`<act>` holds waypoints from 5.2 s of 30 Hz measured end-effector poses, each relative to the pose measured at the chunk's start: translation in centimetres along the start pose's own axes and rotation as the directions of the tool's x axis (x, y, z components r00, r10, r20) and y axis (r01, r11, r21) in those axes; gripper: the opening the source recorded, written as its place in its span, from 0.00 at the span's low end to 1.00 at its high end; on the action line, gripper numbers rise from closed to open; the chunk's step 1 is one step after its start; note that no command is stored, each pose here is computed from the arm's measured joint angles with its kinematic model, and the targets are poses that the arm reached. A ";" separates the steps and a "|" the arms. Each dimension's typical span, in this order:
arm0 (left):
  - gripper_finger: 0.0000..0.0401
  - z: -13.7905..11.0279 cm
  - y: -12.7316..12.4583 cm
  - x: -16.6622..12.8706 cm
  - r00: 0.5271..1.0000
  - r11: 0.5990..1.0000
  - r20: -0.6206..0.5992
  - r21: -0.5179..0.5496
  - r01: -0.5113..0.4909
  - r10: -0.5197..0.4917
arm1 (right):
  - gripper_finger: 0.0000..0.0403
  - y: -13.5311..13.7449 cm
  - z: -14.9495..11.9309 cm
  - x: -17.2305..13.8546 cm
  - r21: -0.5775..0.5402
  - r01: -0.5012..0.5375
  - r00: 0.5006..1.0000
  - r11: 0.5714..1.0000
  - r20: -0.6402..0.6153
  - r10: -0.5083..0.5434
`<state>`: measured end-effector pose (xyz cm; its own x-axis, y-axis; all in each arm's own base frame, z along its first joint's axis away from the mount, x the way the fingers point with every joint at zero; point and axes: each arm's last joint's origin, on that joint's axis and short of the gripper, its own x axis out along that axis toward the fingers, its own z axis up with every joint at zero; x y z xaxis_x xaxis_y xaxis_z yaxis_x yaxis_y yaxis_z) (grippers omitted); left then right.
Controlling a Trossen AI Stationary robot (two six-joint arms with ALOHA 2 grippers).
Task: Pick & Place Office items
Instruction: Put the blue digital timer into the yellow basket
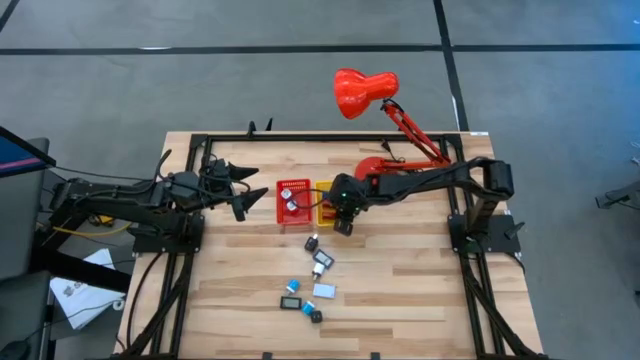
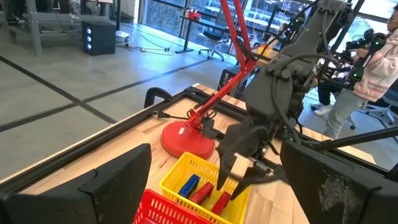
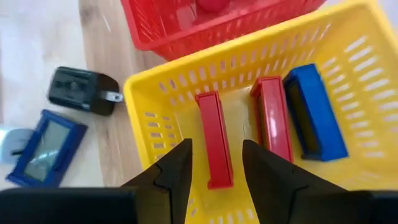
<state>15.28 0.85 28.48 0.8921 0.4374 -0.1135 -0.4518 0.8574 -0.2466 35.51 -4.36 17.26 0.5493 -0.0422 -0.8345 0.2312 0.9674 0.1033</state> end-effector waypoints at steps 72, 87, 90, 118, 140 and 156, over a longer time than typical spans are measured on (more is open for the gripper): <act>0.87 -3.6 -1.8 1.1 0.928 0.980 -0.325 -0.133 0.148 -0.184 | 0.68 15.8 -6.9 4.6 0.213 0.122 0.987 0.969 0.073 -0.140; 0.87 -3.5 -1.9 1.1 0.931 0.978 -0.310 -0.141 0.155 -0.192 | 0.34 15.5 -6.8 4.7 0.141 0.146 0.985 0.979 0.075 -0.158; 0.87 -3.5 -1.9 1.1 0.931 0.978 -0.310 -0.141 0.155 -0.192 | 0.35 15.6 -6.9 4.6 0.137 0.143 0.985 0.980 0.075 -0.154; 0.84 -3.9 -6.0 5.2 0.868 0.636 -0.118 -0.729 0.255 -0.483 | 0.35 13.5 -0.1 -11.5 0.006 0.251 0.880 0.968 0.415 -0.231; 0.66 -5.6 -6.9 7.2 0.871 0.633 -0.108 -0.731 0.257 -0.479 | 0.35 17.4 2.4 -9.4 -0.139 0.241 0.901 0.960 0.399 -0.168; 0.39 -6.2 -6.8 7.2 0.841 0.650 -0.182 -0.723 0.236 -0.509 | 0.35 17.5 2.7 -9.5 -0.140 0.221 0.906 0.965 0.396 -0.150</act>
<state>24.80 -3.56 23.34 0.9823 -0.1177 -0.1457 -0.0752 0.4643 -0.8825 36.57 12.29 28.44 0.7808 -0.2826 -0.5573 0.2326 0.9592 -0.1605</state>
